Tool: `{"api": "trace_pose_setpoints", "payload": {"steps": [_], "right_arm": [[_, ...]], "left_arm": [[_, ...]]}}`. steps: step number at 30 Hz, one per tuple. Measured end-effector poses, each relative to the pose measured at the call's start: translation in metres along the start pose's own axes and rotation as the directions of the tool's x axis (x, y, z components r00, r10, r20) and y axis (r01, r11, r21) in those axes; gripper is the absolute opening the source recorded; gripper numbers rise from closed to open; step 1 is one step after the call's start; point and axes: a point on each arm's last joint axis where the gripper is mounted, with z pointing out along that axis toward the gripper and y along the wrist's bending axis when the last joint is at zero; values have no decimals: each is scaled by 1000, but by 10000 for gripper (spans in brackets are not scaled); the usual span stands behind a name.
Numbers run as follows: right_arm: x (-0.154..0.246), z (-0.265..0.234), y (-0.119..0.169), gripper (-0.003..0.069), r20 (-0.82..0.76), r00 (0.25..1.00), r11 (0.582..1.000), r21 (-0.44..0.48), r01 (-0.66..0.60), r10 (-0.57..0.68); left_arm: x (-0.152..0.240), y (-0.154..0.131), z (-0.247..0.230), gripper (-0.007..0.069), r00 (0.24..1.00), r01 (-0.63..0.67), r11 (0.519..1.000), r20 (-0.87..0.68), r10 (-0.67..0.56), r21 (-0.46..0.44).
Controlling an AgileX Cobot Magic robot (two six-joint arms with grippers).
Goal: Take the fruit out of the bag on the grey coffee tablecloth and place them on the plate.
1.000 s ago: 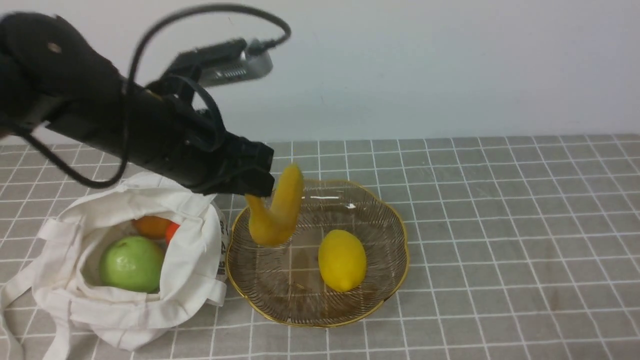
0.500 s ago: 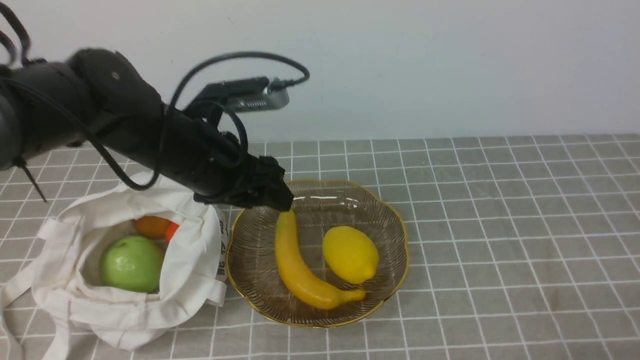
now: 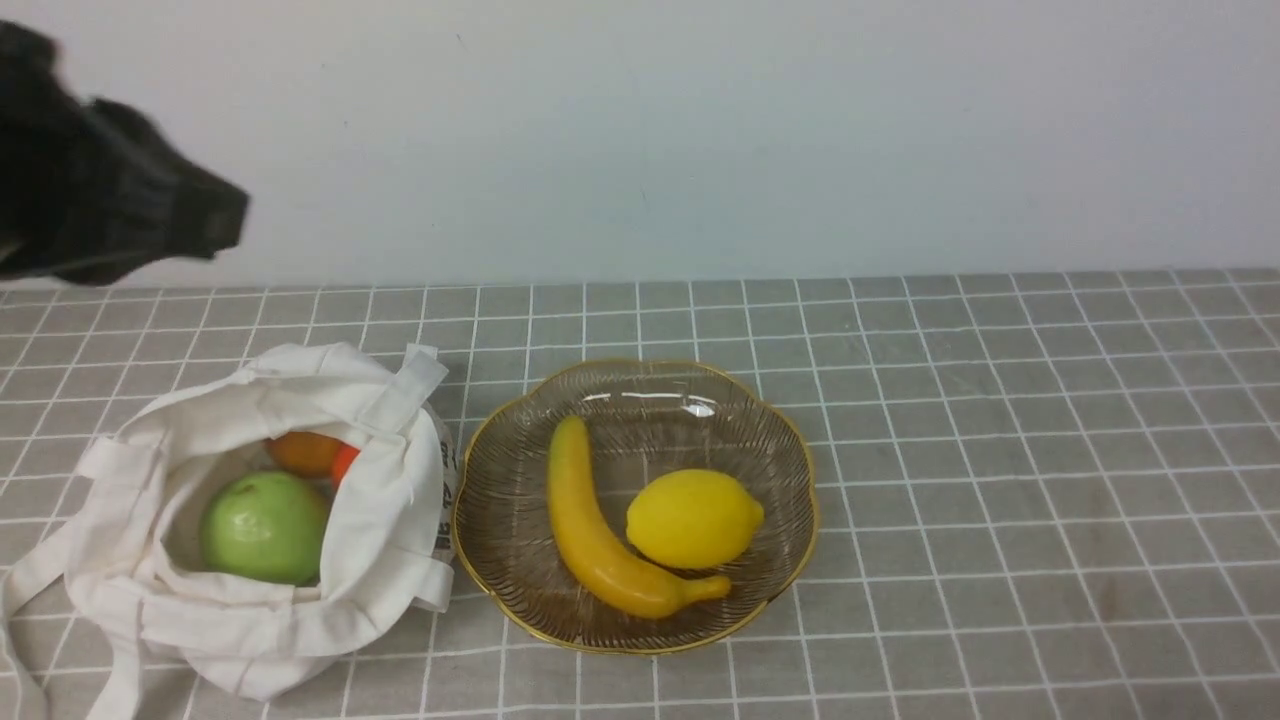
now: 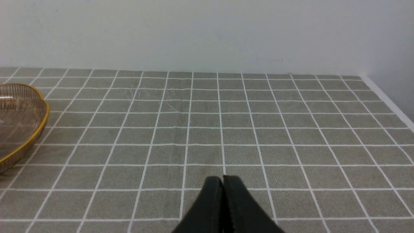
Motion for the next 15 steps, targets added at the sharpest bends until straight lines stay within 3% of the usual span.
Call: {"api": "trace_pose_setpoints", "payload": {"steps": [5,15], "right_arm": [[0,0,0,-15,0,1000,1000,0,0,0],[0,0,0,-15,0,1000,1000,0,0,0]], "left_arm": [[58,-17,-54,-8,990,-6,1000,139,10,-30],[173,-34,-83,-8,923,100,995,376,-86,-17]]}}
